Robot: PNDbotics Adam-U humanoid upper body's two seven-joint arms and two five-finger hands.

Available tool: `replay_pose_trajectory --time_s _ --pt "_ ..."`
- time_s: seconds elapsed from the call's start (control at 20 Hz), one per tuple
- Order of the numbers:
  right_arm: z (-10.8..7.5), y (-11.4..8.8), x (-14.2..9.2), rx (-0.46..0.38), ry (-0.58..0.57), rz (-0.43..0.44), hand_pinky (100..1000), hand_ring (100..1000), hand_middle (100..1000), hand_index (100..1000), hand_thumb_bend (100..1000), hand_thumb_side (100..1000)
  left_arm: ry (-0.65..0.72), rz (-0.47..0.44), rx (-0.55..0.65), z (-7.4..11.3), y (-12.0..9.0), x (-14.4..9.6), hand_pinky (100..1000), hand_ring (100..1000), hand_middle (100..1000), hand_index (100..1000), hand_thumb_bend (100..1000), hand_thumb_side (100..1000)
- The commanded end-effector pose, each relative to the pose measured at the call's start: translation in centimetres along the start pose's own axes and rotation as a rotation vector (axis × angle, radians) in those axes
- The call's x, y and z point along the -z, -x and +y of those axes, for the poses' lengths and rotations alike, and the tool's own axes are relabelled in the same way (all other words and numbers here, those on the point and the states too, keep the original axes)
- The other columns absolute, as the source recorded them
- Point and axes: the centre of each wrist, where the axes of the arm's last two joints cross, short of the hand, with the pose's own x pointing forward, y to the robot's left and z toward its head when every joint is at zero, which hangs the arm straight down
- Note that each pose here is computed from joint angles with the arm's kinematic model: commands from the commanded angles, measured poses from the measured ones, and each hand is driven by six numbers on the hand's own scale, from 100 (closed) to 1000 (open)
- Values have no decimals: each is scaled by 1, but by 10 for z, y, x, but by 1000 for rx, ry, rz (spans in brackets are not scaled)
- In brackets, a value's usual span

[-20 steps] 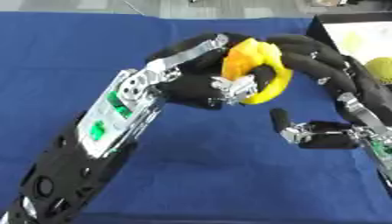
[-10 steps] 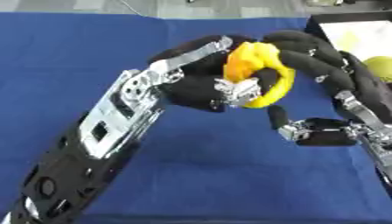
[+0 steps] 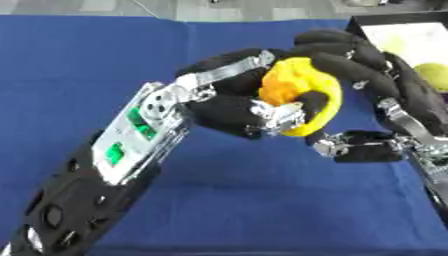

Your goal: Pick up the objects with one hand, pass them to the other hand, and then place them into the box on the other side of the table.

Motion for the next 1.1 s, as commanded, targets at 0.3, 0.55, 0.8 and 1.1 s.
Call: replay_pose_trajectory --time_s 0.3,0.55,0.8,1.1 --pt "-6 -1 9 -18 62 -31 872 858 745 882 100 100 57 -1 20 -7 -8 11 540 376 388 675 100 413" --pt "-3 -2 8 28 89 -34 867 850 700 707 100 100 60 8 26 -7 -6 13 553 392 407 693 100 427" --pt "-3 -2 7 95 161 -18 838 803 566 532 100 100 74 15 36 -9 -5 14 582 421 440 720 100 501" --pt "-7 -1 7 141 277 13 814 769 524 313 100 199 60 27 72 -8 -3 15 685 549 568 823 100 993"
